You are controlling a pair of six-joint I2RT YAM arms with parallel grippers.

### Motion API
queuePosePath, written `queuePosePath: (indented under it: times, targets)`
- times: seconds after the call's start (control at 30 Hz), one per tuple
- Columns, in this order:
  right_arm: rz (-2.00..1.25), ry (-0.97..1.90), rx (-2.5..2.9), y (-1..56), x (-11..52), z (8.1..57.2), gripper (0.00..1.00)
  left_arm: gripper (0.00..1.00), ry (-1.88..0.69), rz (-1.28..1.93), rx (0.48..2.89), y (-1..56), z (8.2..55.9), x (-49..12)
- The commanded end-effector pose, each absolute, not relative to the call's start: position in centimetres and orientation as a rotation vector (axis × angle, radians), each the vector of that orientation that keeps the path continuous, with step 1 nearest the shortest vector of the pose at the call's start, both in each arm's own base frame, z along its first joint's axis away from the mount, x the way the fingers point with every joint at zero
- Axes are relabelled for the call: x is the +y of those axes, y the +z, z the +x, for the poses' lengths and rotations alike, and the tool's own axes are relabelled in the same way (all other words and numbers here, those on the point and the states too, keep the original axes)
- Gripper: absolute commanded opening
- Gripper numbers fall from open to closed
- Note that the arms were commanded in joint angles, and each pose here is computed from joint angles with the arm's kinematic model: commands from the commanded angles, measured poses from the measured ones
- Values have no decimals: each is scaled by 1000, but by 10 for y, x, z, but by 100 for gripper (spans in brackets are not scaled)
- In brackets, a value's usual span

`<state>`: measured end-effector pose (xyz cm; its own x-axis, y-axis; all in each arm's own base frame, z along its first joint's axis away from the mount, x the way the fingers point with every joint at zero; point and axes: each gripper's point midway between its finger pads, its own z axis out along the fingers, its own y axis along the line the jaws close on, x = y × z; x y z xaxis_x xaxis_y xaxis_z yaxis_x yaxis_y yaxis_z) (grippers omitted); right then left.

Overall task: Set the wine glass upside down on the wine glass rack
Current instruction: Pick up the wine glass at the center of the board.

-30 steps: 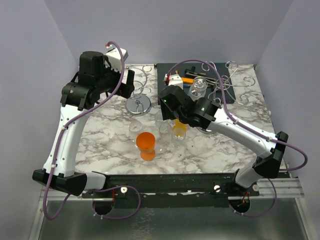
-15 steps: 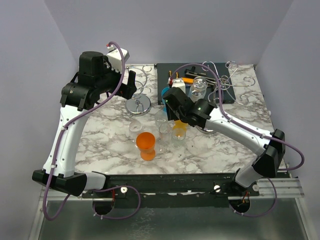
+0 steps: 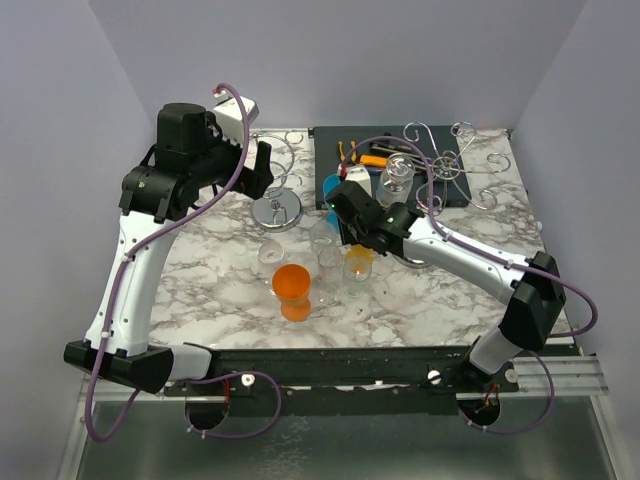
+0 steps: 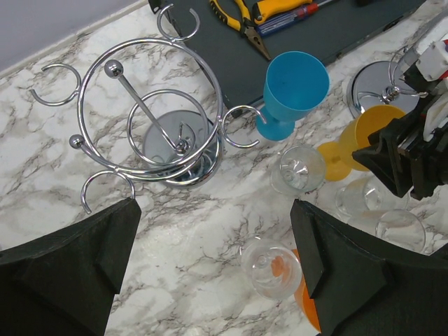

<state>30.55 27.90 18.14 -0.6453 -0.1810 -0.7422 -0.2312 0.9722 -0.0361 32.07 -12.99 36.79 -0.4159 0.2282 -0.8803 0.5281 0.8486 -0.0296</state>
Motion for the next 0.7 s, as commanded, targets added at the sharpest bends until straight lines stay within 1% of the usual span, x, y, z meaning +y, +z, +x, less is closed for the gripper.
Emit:
queuePosePath:
  times: [0.0, 0.13, 0.2, 0.27, 0.33, 0.43, 0.5, 0.67]
  targets:
    - [-292, 84, 2284, 172, 279, 312, 39, 98, -397, 570, 1970, 381, 315, -132]
    - [-296, 99, 2292, 165, 280, 314, 38, 98, -396, 581, 1965, 381, 314, -132]
    - [-305, 100, 2304, 160, 281, 314, 36, 98, -396, 587, 1965, 380, 314, -132]
    - [-317, 108, 2315, 156, 284, 313, 29, 98, -401, 590, 1964, 380, 313, -133]
    - [-324, 114, 2317, 157, 286, 313, 20, 98, -406, 593, 1961, 381, 312, -134]
    - [-320, 121, 2303, 168, 284, 313, 7, 98, -411, 590, 1960, 381, 311, -134]
    - [-317, 130, 2289, 180, 282, 312, 1, 96, -412, 589, 1960, 380, 310, -134]
    - [-320, 196, 2248, 216, 274, 300, 0, 95, -413, 583, 1956, 382, 308, -133]
